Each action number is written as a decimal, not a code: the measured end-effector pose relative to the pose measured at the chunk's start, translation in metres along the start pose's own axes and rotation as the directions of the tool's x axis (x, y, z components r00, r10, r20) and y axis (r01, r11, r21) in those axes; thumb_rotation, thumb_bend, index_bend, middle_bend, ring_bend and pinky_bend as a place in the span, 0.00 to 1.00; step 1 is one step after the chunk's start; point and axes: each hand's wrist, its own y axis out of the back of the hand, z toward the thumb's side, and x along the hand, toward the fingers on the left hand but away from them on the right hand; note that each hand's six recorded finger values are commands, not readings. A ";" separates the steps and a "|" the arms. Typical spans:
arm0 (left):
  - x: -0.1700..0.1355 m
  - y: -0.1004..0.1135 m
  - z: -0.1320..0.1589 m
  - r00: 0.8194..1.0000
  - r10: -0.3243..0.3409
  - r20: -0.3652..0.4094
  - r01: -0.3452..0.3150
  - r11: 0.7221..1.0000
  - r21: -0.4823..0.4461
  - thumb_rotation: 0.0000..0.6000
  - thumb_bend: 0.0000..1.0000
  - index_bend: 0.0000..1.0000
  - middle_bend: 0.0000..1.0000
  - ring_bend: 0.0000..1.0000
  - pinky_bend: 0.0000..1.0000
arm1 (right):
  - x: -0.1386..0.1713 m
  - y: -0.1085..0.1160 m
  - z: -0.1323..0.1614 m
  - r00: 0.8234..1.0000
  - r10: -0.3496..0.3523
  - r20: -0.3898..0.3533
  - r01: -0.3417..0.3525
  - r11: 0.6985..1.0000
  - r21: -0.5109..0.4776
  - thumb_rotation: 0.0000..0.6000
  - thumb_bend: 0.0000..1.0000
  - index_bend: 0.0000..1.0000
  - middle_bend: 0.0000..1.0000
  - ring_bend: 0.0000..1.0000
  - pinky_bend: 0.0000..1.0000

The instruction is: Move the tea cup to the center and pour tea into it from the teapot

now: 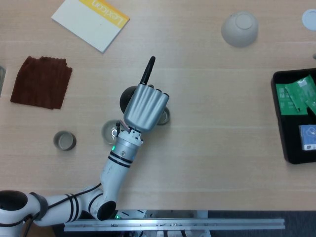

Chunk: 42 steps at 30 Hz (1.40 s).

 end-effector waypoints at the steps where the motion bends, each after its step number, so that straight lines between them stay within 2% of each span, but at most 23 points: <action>1: 0.000 -0.001 0.000 1.000 0.000 0.000 0.000 1.000 0.006 1.00 0.18 0.94 1.00 0.84 0.03 | 0.000 0.000 0.000 1.000 0.000 0.000 0.000 1.000 -0.001 1.00 0.28 0.15 0.16 0.04 0.09; 10: -0.002 -0.006 -0.001 1.000 0.005 0.022 -0.006 0.998 0.064 1.00 0.18 0.94 1.00 0.84 0.03 | 0.000 0.000 -0.002 1.000 0.000 0.005 0.000 1.000 -0.005 1.00 0.28 0.15 0.16 0.04 0.09; 42: -0.003 -0.006 -0.006 0.999 0.020 0.035 -0.024 0.992 0.120 1.00 0.18 0.94 1.00 0.83 0.03 | 0.000 0.003 -0.001 1.000 -0.013 0.011 0.013 1.000 0.011 1.00 0.28 0.15 0.16 0.04 0.09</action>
